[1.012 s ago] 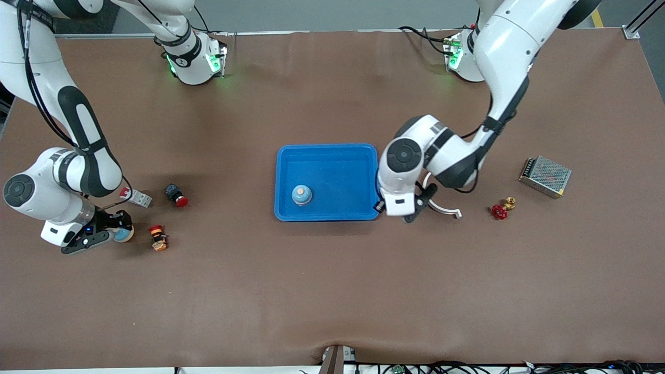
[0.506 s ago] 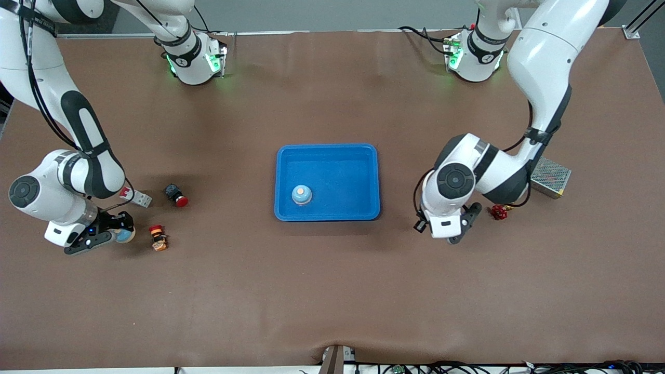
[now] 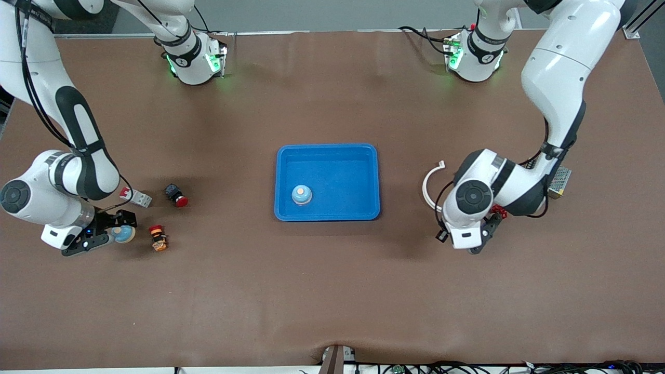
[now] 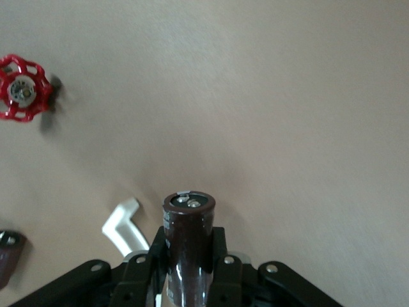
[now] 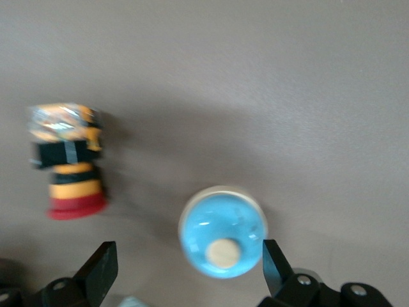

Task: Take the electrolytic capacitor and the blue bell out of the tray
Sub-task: 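Carry the capacitor toward the arc while the right gripper releases the bell, then place the capacitor by the arc while the right gripper grasps the second bell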

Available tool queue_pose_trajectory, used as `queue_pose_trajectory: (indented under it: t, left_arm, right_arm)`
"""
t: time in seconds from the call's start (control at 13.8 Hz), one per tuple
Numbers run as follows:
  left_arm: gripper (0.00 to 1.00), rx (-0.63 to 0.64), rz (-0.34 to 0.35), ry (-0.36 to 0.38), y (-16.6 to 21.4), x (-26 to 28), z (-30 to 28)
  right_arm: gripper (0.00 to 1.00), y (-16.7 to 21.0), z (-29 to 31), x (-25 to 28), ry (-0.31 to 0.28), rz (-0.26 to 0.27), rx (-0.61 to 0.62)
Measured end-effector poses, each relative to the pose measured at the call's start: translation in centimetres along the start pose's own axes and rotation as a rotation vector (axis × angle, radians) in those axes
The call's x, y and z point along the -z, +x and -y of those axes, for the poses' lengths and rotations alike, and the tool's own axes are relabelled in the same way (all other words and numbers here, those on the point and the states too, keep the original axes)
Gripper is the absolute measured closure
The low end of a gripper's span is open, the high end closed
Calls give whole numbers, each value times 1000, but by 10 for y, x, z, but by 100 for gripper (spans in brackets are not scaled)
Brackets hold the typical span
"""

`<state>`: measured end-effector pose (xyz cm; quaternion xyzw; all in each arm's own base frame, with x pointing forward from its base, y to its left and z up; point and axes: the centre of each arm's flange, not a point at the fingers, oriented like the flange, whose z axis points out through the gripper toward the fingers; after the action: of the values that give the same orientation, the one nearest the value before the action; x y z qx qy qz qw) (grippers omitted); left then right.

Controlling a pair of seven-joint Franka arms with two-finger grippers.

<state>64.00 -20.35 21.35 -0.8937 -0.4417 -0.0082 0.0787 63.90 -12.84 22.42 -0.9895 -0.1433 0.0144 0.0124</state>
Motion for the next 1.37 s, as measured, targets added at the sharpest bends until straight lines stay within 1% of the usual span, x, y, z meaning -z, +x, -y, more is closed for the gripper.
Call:
queue_pose_trajectory:
  t: [0.22, 0.36, 0.43, 0.51, 0.58, 0.72, 0.87, 0.94, 1.01, 1.08, 1.23, 1.37]
  left_arm:
    - [70, 9, 19, -22, 4, -15, -2]
    - [70, 8, 28, -40, 0, -22, -5]
    - [70, 8, 31, -44, 0, -25, -6]
    - [70, 11, 31, -42, 2, -28, -5]
    - [64, 15, 30, -39, 5, -30, -4]
    - [45, 19, 24, -40, 11, -31, -2]
    - [25, 9, 9, -52, 14, -25, -5]
    - [14, -8, 0, -62, 16, -19, -7]
    - [5, -44, -11, -73, 20, -10, -8]
    - [0, -99, -25, -81, 24, 0, -8]
    - [0, -198, -56, -80, 36, 25, -3]
    - [0, -292, -88, -67, 54, 52, 7]
  right_arm:
    - [0, 26, 64, 30, 8, 20, -152]
    - [0, 41, 108, 35, 8, 20, -219]
    - [0, 45, 127, 34, 15, 22, -248]
    - [0, 49, 146, 32, 35, 24, -277]
    - [0, 52, 165, 31, 60, 25, -305]
    - [0, 53, 202, 30, 86, 13, -358]
    - [0, 47, 248, 32, 84, 2, -410]
    - [0, 43, 276, 34, 83, 2, -438]
    - [0, 40, 306, 36, 82, 2, -470]
    - [0, 37, 341, 38, 82, 0, -503]
    - [0, 32, 406, 39, 89, -20, -544]
    - [0, 24, 452, 37, 99, -40, -547]
